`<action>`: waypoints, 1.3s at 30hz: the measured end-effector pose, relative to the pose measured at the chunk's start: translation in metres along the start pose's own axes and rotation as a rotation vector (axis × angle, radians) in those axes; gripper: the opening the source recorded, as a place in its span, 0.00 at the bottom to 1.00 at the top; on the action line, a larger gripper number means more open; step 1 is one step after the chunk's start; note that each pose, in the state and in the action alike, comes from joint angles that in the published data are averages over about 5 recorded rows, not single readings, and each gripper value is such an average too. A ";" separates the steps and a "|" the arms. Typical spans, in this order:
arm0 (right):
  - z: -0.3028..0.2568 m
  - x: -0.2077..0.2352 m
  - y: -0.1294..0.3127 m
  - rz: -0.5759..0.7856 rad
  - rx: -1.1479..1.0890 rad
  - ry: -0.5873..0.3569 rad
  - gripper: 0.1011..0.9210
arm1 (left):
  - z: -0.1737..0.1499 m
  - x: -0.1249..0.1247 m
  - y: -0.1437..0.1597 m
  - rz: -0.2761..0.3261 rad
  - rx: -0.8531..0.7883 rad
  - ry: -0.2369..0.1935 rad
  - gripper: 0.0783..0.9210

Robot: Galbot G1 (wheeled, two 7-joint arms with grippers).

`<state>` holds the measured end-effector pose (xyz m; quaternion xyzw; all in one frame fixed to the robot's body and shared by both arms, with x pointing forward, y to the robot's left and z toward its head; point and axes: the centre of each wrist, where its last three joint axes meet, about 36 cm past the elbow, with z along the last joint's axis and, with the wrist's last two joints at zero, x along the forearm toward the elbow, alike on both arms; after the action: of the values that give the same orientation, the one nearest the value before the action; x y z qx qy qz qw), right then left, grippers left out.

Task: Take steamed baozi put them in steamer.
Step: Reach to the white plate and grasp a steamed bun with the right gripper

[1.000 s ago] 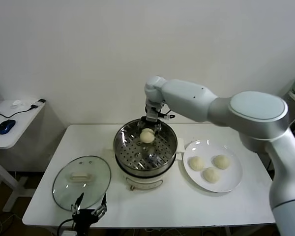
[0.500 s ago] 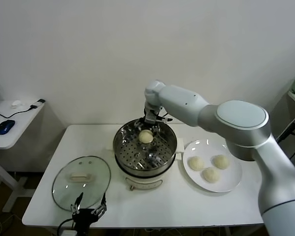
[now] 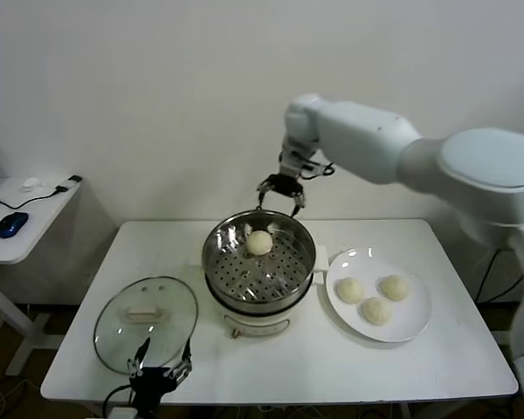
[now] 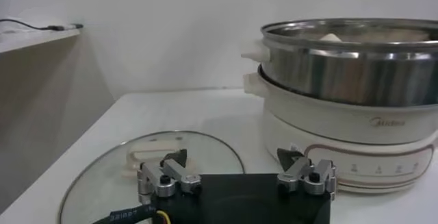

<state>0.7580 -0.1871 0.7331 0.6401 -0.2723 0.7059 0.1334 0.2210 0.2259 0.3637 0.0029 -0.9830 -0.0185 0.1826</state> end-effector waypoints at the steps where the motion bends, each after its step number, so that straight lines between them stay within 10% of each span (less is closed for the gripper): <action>1: 0.008 0.006 0.017 -0.003 -0.056 0.013 0.88 | 0.000 0.000 0.000 0.000 0.000 0.000 0.88; 16: -0.002 -0.077 0.201 -0.037 -0.778 -0.037 0.88 | 0.004 0.000 0.000 -0.008 0.009 0.008 0.88; 39: -0.020 -0.221 0.203 -0.059 -1.024 0.001 0.88 | 0.014 0.000 0.004 -0.025 0.007 0.029 0.88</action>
<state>0.6639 -0.3064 0.4728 0.4997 -0.5649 0.4784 0.4498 0.2162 0.2305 0.3503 0.0163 -0.9802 -0.0173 0.1965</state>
